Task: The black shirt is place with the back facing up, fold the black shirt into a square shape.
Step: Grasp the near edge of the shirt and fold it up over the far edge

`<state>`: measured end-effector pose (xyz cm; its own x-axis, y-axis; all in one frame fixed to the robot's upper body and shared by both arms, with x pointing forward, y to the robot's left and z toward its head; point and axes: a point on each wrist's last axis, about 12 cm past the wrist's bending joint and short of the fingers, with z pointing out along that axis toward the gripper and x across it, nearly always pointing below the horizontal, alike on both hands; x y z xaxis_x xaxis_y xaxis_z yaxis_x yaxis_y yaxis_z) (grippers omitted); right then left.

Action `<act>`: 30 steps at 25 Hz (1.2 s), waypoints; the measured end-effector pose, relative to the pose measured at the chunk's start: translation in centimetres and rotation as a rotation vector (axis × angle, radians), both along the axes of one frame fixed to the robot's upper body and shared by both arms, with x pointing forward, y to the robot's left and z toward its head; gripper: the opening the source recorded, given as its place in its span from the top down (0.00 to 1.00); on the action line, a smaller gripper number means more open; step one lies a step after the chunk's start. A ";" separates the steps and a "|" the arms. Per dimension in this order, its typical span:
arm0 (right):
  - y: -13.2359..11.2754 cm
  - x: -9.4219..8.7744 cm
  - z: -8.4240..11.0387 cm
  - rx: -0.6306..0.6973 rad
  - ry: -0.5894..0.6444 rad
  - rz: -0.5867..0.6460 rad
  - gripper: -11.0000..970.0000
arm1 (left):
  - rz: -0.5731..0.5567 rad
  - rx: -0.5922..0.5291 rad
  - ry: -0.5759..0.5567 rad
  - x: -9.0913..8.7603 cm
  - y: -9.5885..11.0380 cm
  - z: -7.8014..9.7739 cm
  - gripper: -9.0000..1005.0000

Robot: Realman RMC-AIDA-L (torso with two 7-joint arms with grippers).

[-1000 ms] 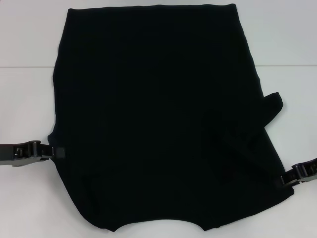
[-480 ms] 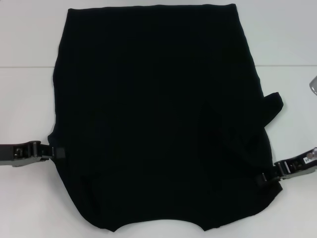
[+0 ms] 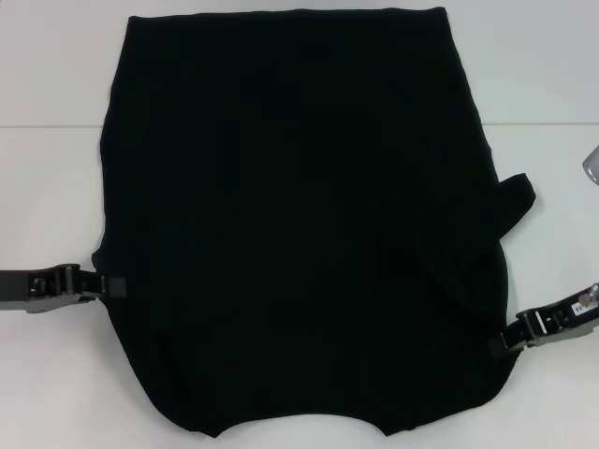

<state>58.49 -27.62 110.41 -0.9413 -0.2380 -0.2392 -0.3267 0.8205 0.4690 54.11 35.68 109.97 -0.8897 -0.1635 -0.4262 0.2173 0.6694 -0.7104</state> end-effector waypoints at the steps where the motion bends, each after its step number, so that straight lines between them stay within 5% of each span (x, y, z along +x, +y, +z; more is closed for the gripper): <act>1: -0.1 0.0 0.0 0.001 0.004 -0.002 0.65 | -0.001 0.000 0.000 0.0 0.0 0.0 0.96; 13: -1.1 -0.5 0.2 0.000 0.049 -0.026 0.92 | -0.026 -0.016 0.039 -0.1 -0.5 0.1 0.96; 30: -5.2 -6.5 0.7 -0.017 0.212 -0.112 0.92 | -0.304 -0.048 0.223 -3.7 -2.8 -0.7 0.96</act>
<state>52.02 -32.83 111.09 -0.9908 -0.1316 -0.0304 -0.1290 0.8547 0.5028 50.43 32.86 109.27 -0.9707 0.1074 -0.2148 0.2375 0.5633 -0.7914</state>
